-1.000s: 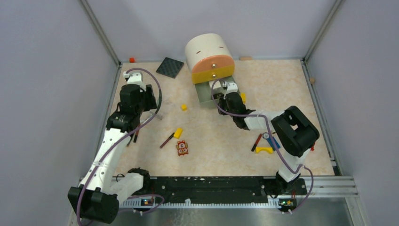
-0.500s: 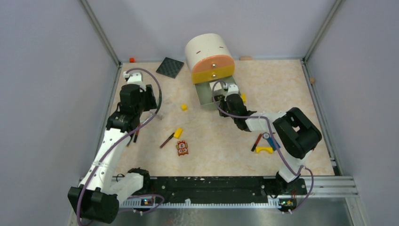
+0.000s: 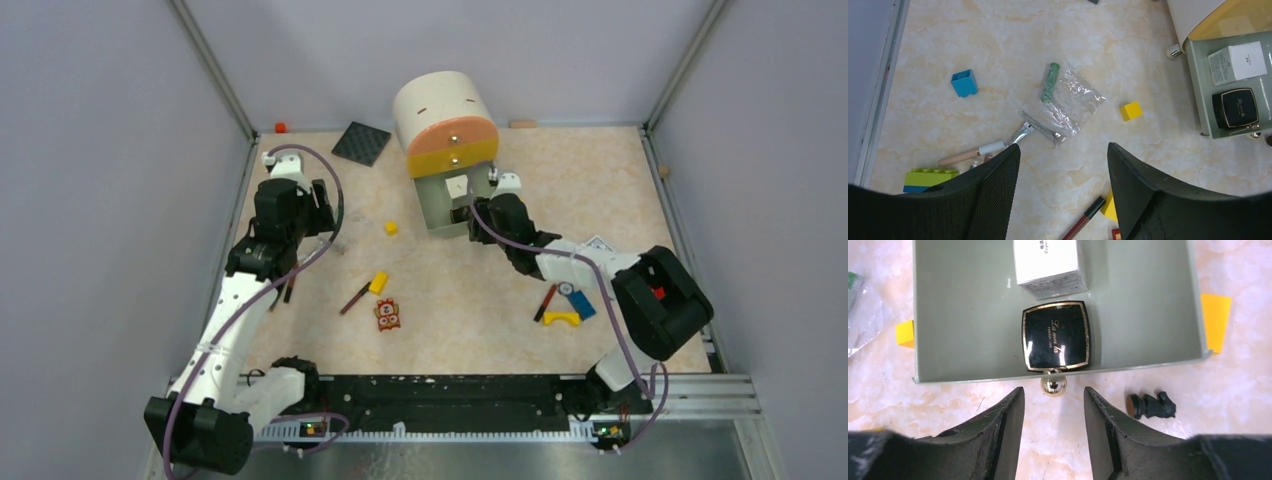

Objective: Organize the makeup
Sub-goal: Open the drawer in the storage box, then close the drawer in the storage box, then open the drawer in the storage box.

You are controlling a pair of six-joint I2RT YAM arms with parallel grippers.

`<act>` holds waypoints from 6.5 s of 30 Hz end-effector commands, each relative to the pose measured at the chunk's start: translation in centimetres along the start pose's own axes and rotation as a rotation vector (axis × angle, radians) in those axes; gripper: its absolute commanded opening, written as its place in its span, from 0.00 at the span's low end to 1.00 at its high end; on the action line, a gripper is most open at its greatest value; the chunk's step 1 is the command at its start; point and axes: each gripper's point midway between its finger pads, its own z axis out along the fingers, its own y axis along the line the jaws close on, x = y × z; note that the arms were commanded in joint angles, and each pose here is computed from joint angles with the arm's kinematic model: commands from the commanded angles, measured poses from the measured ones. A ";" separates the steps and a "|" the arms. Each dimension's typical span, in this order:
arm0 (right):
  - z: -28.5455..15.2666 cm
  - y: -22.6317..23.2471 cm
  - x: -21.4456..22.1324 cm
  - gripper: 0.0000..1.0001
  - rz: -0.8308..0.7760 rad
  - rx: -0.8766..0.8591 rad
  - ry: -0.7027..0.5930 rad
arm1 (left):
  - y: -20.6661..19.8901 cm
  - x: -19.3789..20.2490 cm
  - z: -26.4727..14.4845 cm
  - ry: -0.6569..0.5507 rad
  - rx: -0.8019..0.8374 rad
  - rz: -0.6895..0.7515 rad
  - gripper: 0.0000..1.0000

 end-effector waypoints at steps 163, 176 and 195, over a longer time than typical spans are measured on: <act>8.2 6.3 -22.9 0.52 0.007 -0.240 -0.142 | -0.1 -1.1 0.1 -0.044 0.015 -0.002 0.71; 6.7 6.6 -24.4 0.50 0.005 -0.251 -0.176 | -0.3 -1.0 0.3 -0.036 0.024 -0.001 0.71; 6.0 6.9 -24.3 0.04 0.002 -0.269 -0.169 | -0.2 -1.2 0.1 -0.045 0.019 -0.003 0.70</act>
